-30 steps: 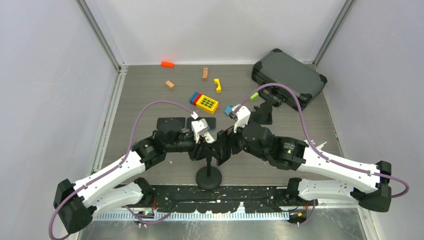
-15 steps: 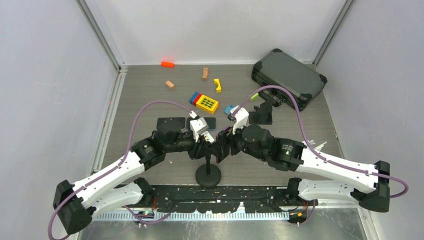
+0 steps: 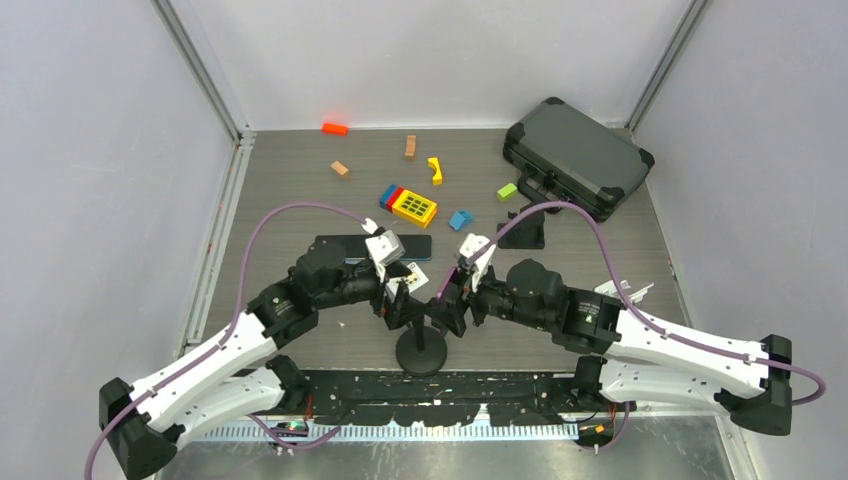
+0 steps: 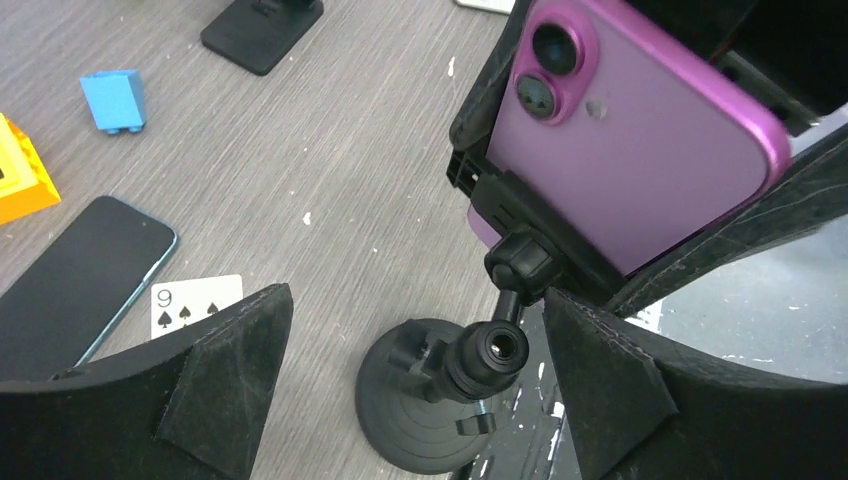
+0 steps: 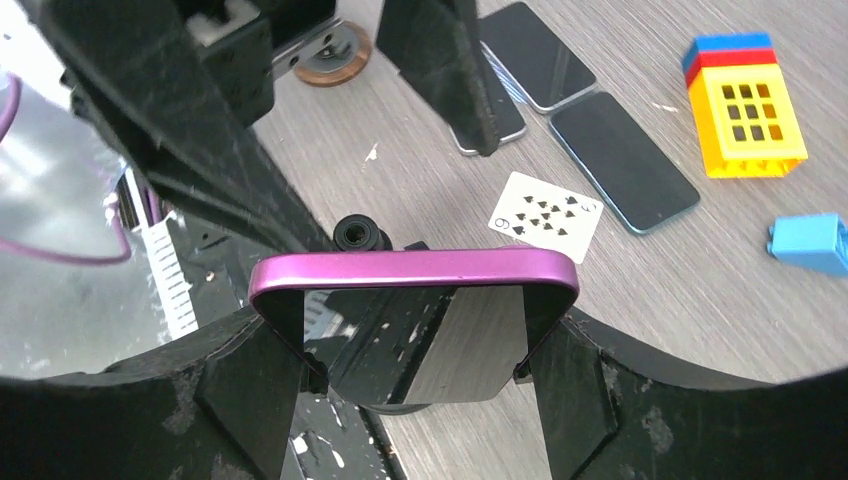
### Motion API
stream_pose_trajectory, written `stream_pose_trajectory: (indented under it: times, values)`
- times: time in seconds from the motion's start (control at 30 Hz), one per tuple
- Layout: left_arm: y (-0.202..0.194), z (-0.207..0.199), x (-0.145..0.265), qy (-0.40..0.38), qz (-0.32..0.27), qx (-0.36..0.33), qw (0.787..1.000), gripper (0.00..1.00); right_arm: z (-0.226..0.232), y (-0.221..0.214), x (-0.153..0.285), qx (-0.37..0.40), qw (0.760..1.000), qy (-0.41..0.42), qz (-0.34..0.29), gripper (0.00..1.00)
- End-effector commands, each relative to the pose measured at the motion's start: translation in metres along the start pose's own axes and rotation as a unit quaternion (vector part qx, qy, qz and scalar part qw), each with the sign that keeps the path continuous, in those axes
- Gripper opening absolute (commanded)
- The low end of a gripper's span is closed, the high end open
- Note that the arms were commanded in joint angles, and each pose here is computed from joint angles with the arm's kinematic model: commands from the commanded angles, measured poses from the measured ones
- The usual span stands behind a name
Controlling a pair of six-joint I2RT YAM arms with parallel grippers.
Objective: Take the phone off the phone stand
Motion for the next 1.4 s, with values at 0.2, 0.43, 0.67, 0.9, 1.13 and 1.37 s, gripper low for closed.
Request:
stream_pose_trajectory:
  times: [0.2, 0.43, 0.67, 0.9, 1.13, 1.37]
  values:
    - [0.024, -0.028, 0.031, -0.054, -0.056, -0.065, 0.995, 1.00, 0.036, 0.022, 0.033, 0.132, 0.975, 0.147, -0.106, 0.00]
    - [0.014, -0.045, 0.039, -0.118, -0.030, -0.117, 0.986, 0.92, 0.045, 0.012, 0.045, 0.166, 0.961, 0.189, -0.112, 0.00]
    - [0.016, -0.058, 0.028, -0.175, -0.012, -0.093, 0.980, 0.88, 0.050, 0.006, 0.048, 0.186, 0.954, 0.212, -0.105, 0.00]
    - [0.024, -0.071, 0.021, -0.199, -0.030, -0.067, 0.977, 0.85, 0.053, 0.007, 0.049, 0.190, 0.950, 0.222, -0.110, 0.00]
    - [0.011, -0.089, 0.014, -0.234, 0.000, -0.052, 0.971, 0.73, 0.049, 0.013, 0.047, 0.194, 0.952, 0.204, -0.123, 0.00]
    - [-0.002, -0.091, 0.005, -0.240, 0.027, -0.033, 0.970, 0.61, 0.049, 0.013, 0.046, 0.198, 0.951, 0.207, -0.121, 0.00]
Point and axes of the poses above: each gripper's point midway between its finger pads, its own x axis back along the fingers, its own z axis along the line the jaws close on, y = z × x, the point moved 2 cm from there along x, back along the fingers, and after that the axes turned 1 degree about x, right-handed, at the moved point
